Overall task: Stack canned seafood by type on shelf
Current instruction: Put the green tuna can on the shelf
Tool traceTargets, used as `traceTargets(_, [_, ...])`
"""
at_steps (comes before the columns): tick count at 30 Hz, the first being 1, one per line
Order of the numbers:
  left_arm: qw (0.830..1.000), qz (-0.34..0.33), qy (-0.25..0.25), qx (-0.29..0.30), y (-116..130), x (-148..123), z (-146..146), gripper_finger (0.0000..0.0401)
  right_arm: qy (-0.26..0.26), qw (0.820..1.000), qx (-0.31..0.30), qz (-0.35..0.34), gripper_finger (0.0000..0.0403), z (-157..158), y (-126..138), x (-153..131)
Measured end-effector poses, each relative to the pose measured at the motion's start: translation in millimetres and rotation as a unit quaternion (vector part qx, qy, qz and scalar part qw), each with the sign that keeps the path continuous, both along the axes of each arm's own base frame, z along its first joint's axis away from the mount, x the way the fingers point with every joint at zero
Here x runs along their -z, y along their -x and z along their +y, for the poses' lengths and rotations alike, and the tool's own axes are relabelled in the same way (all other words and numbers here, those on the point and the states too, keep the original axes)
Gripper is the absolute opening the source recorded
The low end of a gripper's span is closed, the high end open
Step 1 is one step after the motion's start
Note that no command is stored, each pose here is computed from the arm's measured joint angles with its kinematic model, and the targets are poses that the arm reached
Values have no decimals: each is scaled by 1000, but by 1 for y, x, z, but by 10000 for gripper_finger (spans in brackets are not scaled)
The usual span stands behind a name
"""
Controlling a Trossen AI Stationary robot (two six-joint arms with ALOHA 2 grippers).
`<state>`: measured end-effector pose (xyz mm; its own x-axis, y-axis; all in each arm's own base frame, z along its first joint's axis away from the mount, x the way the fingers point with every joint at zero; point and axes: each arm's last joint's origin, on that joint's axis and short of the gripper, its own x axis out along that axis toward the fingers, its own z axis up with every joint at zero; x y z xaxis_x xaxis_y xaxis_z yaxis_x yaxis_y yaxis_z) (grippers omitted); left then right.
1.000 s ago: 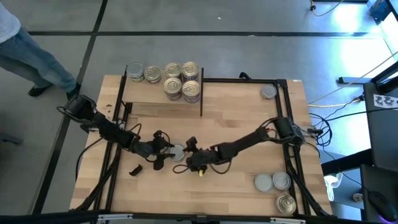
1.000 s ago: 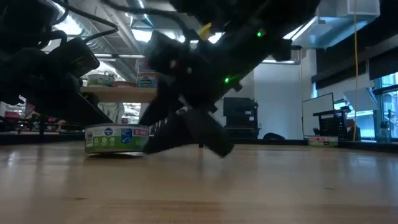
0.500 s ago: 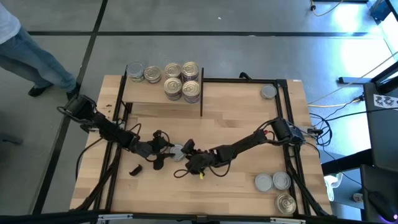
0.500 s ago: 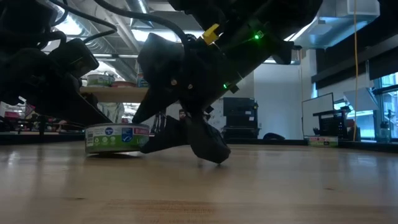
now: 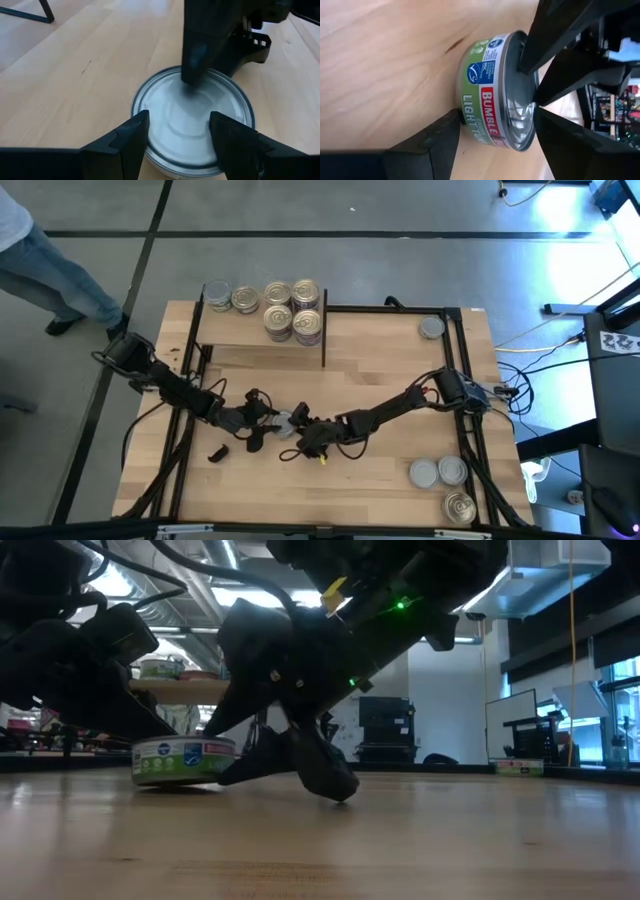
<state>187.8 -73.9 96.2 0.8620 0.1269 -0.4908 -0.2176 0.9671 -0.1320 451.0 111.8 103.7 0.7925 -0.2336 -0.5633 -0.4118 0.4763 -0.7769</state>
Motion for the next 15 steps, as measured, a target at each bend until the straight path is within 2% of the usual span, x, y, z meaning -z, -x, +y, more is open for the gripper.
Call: traceTargets(15, [1000, -1, 0, -4, 0, 0, 0, 210, -12, 1000, -16, -15, 248, 3, -2, 2])
